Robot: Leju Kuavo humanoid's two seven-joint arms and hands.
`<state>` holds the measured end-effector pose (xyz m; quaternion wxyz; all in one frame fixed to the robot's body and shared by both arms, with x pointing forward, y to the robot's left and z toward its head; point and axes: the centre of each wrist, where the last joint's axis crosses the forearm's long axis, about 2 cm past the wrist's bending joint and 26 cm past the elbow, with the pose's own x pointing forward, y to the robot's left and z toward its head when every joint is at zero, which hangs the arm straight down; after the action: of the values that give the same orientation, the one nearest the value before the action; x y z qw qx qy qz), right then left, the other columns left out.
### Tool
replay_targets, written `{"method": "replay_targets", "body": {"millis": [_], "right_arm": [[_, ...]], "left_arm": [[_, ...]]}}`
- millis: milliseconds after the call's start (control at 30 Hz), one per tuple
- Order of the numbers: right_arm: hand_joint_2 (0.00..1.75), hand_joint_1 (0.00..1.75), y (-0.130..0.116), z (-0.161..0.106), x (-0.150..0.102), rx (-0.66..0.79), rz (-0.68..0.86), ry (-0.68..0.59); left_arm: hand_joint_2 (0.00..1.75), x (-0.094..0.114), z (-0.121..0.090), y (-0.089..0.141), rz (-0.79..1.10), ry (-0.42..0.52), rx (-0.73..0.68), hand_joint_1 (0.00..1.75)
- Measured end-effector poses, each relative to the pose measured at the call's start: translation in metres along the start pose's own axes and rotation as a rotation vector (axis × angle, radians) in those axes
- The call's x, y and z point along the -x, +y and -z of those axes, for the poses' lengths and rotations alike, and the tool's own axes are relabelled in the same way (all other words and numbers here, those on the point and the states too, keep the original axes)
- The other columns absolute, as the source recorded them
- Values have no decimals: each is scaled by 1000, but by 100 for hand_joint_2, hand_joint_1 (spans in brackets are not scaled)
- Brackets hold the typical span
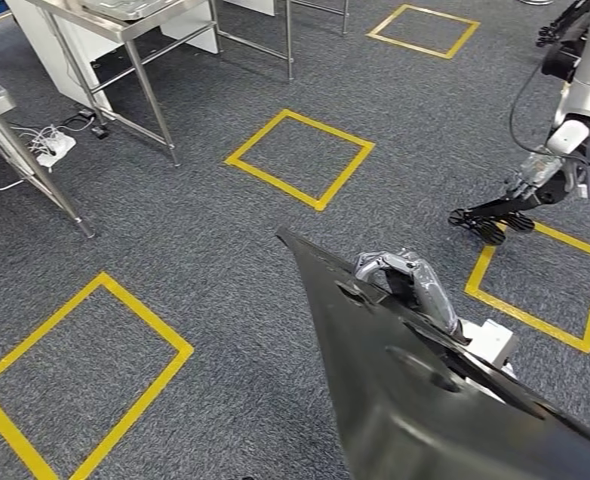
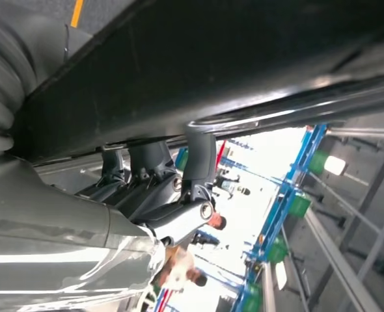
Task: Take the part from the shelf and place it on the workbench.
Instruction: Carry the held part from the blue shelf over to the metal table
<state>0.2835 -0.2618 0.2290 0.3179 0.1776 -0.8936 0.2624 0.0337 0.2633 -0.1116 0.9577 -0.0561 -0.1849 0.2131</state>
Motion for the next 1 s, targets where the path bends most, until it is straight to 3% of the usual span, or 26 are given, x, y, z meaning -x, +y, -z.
{"method": "replay_targets", "body": {"millis": [767, 1000], "right_arm": [[175, 175, -2, -16, -1, 33, -3, 34], [175, 175, -2, -23, -3, 50, -1, 38]], "left_arm": [[175, 7, -3, 6, 19, 123, -57, 0], [175, 6, -2, 7, 25, 121, -58, 0]]}}
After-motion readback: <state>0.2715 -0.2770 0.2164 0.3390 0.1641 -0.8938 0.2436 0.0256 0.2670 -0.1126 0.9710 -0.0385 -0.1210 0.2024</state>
